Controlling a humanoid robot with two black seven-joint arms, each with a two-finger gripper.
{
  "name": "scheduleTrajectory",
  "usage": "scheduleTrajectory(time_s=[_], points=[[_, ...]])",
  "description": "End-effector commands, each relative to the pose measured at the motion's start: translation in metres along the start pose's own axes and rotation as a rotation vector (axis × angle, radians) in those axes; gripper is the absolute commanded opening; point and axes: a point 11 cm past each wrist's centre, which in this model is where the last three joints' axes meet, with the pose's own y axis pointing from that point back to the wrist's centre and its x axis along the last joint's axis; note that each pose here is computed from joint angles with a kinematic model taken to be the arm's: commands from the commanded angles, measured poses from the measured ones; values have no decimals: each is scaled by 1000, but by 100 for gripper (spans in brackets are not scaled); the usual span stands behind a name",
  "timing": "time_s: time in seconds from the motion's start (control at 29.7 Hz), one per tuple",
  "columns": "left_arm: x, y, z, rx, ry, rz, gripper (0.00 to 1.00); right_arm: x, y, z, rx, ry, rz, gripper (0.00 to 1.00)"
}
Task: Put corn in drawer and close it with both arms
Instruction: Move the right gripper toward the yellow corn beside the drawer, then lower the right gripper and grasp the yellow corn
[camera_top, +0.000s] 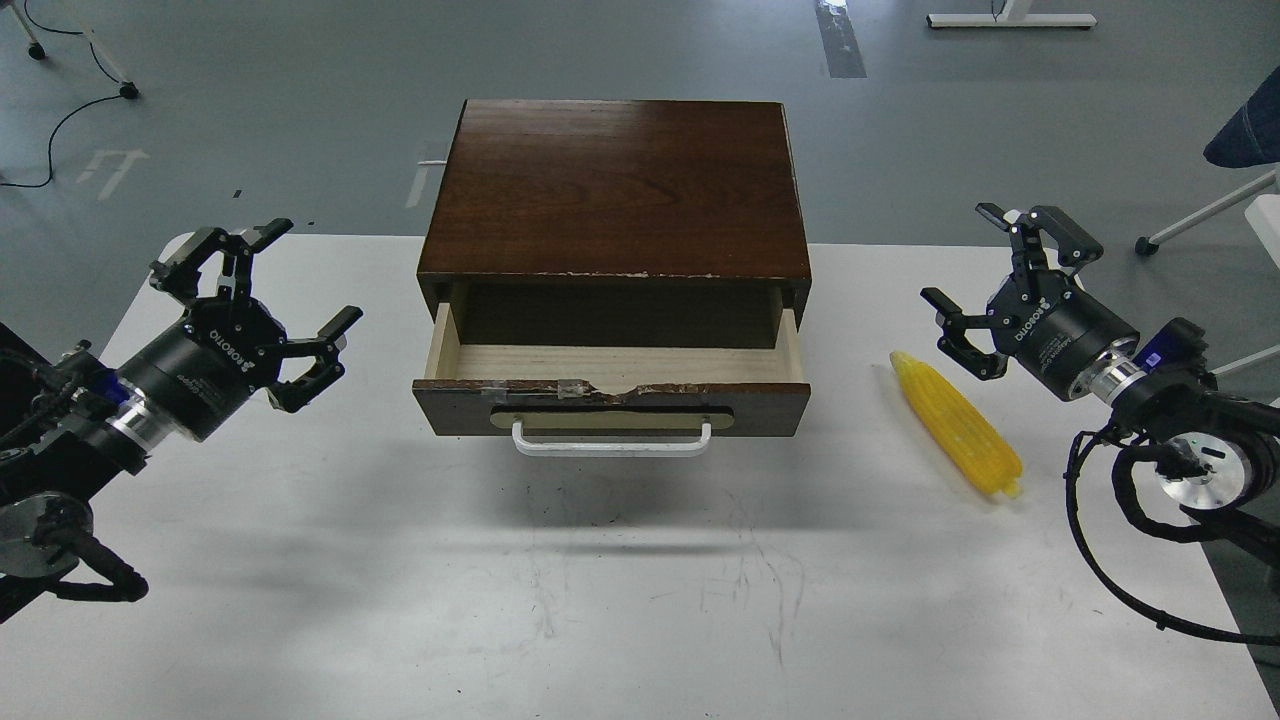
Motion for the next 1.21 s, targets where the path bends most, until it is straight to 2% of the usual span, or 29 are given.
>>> scheduleTrajectory(time_s=[0.0, 0.34, 0.44, 0.5, 0.54, 0.71, 0.81, 0.84, 0.98, 1.18], points=[[0, 0, -1, 1, 1, 0, 100, 1, 1, 0, -2, 3, 1, 98], [0, 0, 0, 1, 0, 1, 100, 3, 5, -9, -30, 92, -21, 100], [1, 1, 1, 0, -3, 3, 100, 7, 13, -34, -81, 324, -78, 100], [1, 1, 2, -1, -4, 1, 100, 4, 14, -60, -149, 598, -154, 100], [1, 1, 2, -1, -4, 1, 100, 4, 14, -60, -149, 599, -154, 100], [0, 0, 3, -6, -4, 0, 100, 9, 22, -90, -304, 1047, -248, 100], [0, 0, 4, -6, -6, 0, 100, 18, 29, -79, -428, 1240, -306, 100], [0, 0, 4, -6, -6, 0, 100, 18, 29, -79, -428, 1240, -306, 100], [1, 1, 5, -5, -9, 1, 100, 45, 50, -51, -632, 1427, -360, 100], [1, 1, 6, -5, -11, 1, 100, 68, 57, -17, -730, 1518, -365, 100]])
